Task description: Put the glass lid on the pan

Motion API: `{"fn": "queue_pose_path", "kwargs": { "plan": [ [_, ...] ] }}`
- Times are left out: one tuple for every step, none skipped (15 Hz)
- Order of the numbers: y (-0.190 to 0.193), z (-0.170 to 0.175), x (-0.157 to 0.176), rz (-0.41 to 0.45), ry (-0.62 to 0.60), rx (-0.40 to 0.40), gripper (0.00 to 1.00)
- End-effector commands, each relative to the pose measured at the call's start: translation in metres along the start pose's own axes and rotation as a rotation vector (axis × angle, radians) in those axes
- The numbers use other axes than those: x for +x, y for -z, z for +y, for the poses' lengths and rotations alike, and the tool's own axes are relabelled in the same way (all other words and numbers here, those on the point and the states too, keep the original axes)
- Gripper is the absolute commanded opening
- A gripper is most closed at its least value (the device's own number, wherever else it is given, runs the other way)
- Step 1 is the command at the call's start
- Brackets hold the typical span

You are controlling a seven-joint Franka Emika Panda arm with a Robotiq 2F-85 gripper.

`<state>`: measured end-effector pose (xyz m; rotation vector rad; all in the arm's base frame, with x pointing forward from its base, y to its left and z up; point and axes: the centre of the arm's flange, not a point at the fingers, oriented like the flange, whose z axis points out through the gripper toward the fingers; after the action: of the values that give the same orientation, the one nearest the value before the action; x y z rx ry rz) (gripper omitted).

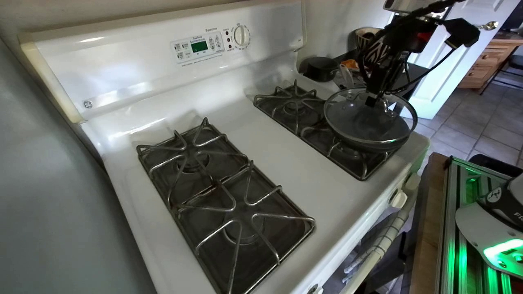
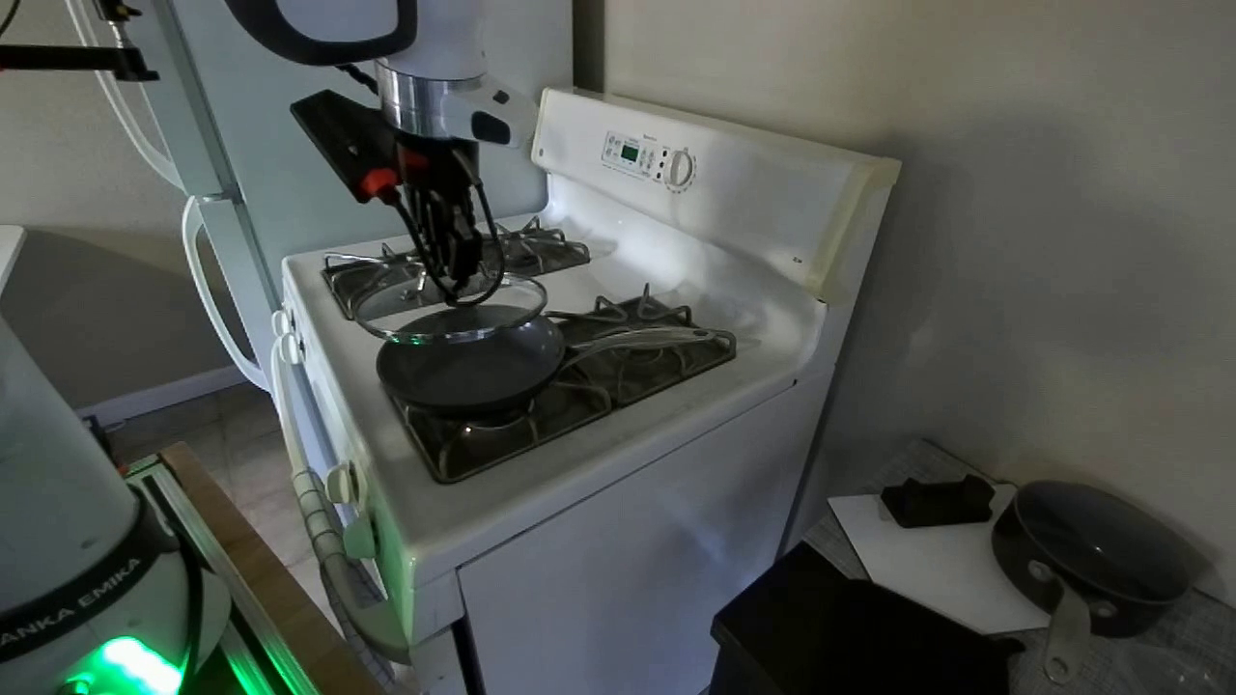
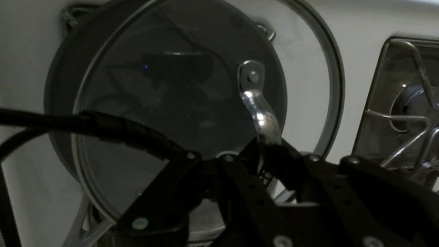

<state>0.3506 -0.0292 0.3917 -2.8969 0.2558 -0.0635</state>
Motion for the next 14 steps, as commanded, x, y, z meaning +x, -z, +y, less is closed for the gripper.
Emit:
{"fn": "queue_pose_path", "kwargs": {
  "plan": [
    [0.004, 0.013, -0.014, 0.027, 0.042, -0.007, 0.0],
    [0.003, 0.015, -0.014, 0.024, 0.049, -0.011, 0.0],
    [0.001, 0.015, -0.014, 0.019, 0.059, -0.018, 0.0],
    [-0.001, 0.015, -0.014, 0.019, 0.065, -0.021, 0.0],
    [-0.001, 0.016, -0.014, 0.016, 0.071, -0.022, 0.0],
    [-0.002, 0.016, -0.014, 0.015, 0.075, -0.023, 0.0],
    [-0.004, 0.015, -0.013, 0.011, 0.081, -0.026, 0.0],
    [-0.005, 0.015, -0.013, 0.012, 0.083, -0.031, 0.0],
    [-0.007, 0.016, -0.013, 0.005, 0.088, -0.032, 0.0],
    [-0.008, 0.016, -0.013, 0.0, 0.091, -0.035, 0.0],
    [-0.009, 0.017, -0.013, -0.002, 0.094, -0.037, 0.0],
    [-0.01, 0.017, -0.014, -0.004, 0.097, -0.042, 0.0],
    [-0.011, 0.018, -0.013, -0.004, 0.099, -0.044, 0.0],
    [-0.012, 0.019, -0.013, -0.005, 0.102, -0.047, 0.0]
  ]
}}
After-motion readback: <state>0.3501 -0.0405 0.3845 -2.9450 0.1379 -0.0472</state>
